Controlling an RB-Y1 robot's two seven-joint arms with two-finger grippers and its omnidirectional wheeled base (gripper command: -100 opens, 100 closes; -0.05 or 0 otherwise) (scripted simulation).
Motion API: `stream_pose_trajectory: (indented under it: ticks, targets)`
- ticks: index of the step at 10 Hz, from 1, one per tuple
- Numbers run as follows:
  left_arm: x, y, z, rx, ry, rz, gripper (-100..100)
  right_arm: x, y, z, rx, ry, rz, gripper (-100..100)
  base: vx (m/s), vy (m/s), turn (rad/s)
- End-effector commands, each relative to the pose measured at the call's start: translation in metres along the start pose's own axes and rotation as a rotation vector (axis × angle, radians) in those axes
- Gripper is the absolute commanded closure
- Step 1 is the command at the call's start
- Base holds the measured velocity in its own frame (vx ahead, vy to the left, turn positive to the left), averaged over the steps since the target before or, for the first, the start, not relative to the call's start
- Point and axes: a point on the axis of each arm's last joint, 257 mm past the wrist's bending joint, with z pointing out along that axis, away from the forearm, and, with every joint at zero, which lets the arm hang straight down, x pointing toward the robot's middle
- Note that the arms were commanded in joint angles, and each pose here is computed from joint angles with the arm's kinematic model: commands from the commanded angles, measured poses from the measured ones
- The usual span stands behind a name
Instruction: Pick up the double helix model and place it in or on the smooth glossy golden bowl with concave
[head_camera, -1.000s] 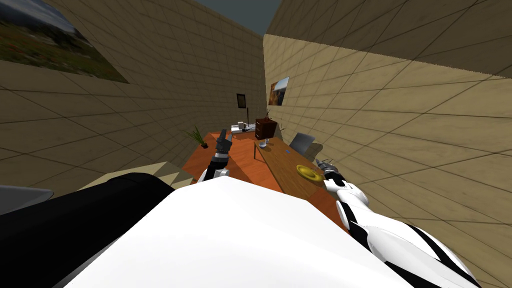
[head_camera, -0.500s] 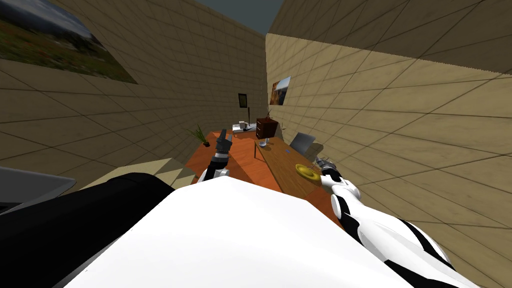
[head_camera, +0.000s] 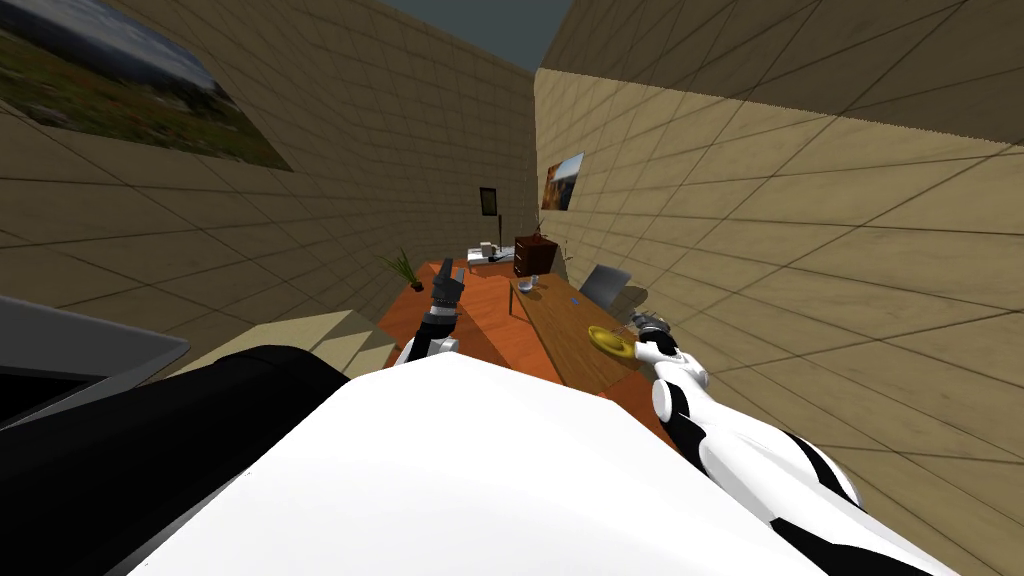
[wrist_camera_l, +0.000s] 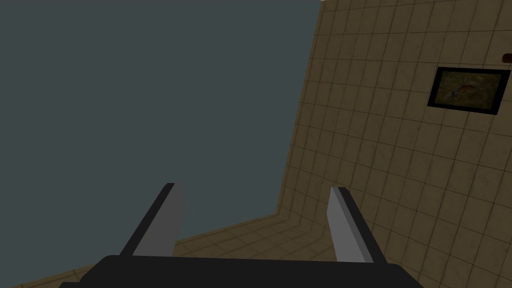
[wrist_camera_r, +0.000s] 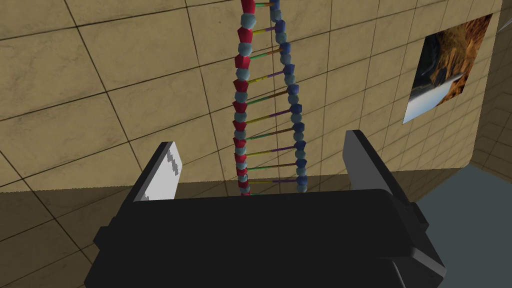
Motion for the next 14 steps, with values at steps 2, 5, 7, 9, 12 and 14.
stream_pose_trajectory:
  ticks: [2,5,7,9,12,14]
  targets:
    - [0.0,0.0,0.0,0.0,0.0,0.0,0,0.001,0.023,0.008,0.012,0.01,0.03,-100,-0.043,-0.025,0.062]
    - [0.0,0.0,0.0,0.0,0.0,0.0,0,-0.005,0.009,0.008,0.048,-0.003,0.0,-100,-0.06,-0.052,0.062]
    - [0.0,0.0,0.0,0.0,0.0,0.0,0,-0.01,0.037,0.016,0.045,-0.001,0.042,-100,-0.036,-0.024,0.087]
    - [0.0,0.0,0.0,0.0,0.0,0.0,0,-0.012,0.024,0.015,0.077,-0.005,0.036,-100,-0.05,-0.037,0.134]
    - [0.0,0.0,0.0,0.0,0.0,0.0,0,-0.012,0.021,0.015,0.083,-0.004,-0.028,-100,0.006,0.005,-0.019]
    - [0.0,0.0,0.0,0.0,0.0,0.0,0,-0.016,0.043,0.021,0.093,0.005,0.032,-100,-0.075,-0.062,0.221]
